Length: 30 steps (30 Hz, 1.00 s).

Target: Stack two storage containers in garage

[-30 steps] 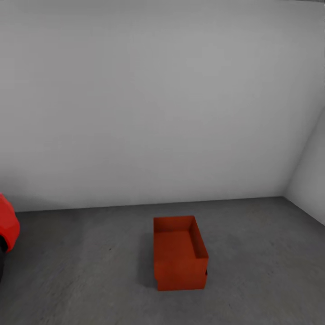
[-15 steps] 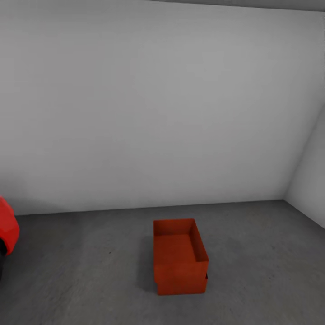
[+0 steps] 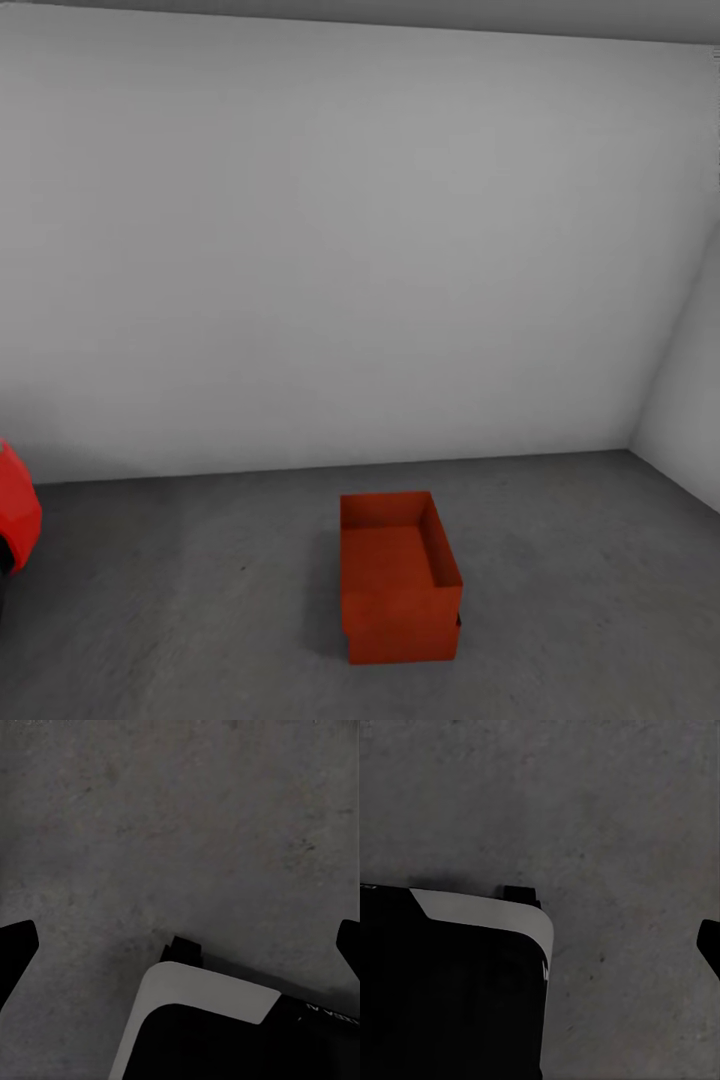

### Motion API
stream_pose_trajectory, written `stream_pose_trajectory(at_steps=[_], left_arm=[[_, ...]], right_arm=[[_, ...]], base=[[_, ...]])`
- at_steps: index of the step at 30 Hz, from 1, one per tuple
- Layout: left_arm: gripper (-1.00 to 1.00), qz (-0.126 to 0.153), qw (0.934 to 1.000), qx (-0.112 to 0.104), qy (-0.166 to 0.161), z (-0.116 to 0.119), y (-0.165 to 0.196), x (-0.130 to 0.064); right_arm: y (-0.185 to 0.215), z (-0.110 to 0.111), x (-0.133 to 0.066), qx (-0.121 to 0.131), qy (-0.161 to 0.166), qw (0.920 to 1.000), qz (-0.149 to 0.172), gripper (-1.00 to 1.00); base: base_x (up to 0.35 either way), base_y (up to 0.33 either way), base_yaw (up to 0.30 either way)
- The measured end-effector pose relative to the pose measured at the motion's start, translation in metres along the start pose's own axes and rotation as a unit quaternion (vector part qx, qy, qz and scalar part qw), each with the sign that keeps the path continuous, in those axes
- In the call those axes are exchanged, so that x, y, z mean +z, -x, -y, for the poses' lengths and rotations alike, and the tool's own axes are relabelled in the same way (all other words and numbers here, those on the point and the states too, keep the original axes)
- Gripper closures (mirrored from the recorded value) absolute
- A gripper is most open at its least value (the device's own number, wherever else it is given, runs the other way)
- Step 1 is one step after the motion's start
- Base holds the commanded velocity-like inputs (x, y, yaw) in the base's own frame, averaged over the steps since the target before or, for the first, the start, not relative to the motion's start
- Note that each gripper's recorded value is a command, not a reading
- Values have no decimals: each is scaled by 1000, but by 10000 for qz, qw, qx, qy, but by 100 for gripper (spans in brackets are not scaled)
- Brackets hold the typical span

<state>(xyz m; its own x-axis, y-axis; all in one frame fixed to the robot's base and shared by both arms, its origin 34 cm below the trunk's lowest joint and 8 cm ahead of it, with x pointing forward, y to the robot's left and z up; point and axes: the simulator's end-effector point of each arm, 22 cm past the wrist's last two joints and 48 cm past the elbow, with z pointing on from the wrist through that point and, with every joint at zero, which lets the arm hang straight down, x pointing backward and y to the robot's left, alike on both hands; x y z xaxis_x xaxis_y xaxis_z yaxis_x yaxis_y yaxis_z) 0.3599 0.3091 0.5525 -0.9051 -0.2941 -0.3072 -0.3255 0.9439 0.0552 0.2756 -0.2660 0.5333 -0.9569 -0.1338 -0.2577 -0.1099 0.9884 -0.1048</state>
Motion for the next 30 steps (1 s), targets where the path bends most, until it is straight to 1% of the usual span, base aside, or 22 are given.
stream_pose_trajectory(at_steps=[30], left_arm=[[-100, 230, 9997, -36, -74, 5, 19, -6]], right_arm=[[19, 3, -2, 17, -30, 9997, 236, -100]], base=[[0, 0, 0]])
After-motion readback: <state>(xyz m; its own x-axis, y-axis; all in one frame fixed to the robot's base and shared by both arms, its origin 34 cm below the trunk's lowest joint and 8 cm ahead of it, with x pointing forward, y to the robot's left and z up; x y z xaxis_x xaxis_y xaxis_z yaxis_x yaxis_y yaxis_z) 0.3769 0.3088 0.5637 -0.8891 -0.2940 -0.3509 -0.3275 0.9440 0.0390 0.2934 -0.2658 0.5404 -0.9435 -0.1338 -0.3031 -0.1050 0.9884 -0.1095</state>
